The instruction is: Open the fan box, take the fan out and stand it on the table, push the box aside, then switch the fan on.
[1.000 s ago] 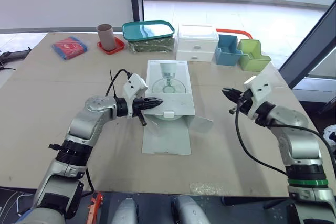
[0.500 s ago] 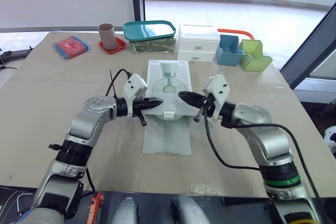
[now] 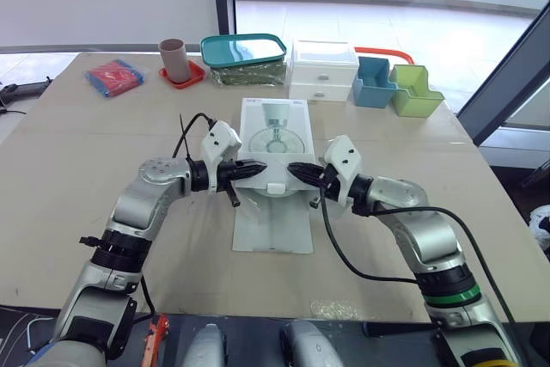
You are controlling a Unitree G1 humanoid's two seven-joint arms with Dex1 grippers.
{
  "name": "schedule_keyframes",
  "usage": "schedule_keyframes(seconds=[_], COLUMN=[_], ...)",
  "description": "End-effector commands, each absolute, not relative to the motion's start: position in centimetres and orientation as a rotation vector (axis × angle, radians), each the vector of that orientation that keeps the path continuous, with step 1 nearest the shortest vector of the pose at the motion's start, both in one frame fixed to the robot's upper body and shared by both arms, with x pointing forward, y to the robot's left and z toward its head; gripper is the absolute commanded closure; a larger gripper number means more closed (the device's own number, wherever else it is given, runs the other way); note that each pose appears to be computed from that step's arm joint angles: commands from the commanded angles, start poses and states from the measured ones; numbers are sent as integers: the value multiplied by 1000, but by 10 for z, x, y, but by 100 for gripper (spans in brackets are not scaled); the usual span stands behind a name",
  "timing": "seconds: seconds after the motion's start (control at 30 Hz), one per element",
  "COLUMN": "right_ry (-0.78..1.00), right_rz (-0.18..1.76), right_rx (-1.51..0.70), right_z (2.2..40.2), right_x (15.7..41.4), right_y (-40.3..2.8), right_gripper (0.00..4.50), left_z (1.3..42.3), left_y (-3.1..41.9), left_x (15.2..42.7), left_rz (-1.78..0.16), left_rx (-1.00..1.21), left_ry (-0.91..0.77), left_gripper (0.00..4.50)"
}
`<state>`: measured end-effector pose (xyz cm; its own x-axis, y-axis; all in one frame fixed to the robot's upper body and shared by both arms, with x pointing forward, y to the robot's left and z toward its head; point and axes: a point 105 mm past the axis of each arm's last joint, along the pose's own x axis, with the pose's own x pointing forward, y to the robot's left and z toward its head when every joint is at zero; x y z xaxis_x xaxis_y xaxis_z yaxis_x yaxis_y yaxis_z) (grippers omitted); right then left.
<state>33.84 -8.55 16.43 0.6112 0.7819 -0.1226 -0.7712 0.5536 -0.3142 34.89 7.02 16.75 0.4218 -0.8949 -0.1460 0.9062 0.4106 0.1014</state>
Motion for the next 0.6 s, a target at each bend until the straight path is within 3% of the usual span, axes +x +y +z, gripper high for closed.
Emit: schedule_keyframes(seconds=[0.03, 0.33, 0.6], right_ry=[-35, -47, -56], right_rz=[908, 900, 895], right_rx=[-354, -354, -354], right_z=[163, 166, 166], right_x=[339, 339, 340], right_y=[-87, -88, -88], right_gripper=[444, 444, 444], left_z=[190, 202, 168], left_y=[68, 67, 70], left_x=[340, 320, 309], left_rz=[-1178, -1297, -1349], left_rx=[138, 132, 314], left_ry=[-21, -46, 100], left_gripper=[450, 450, 450])
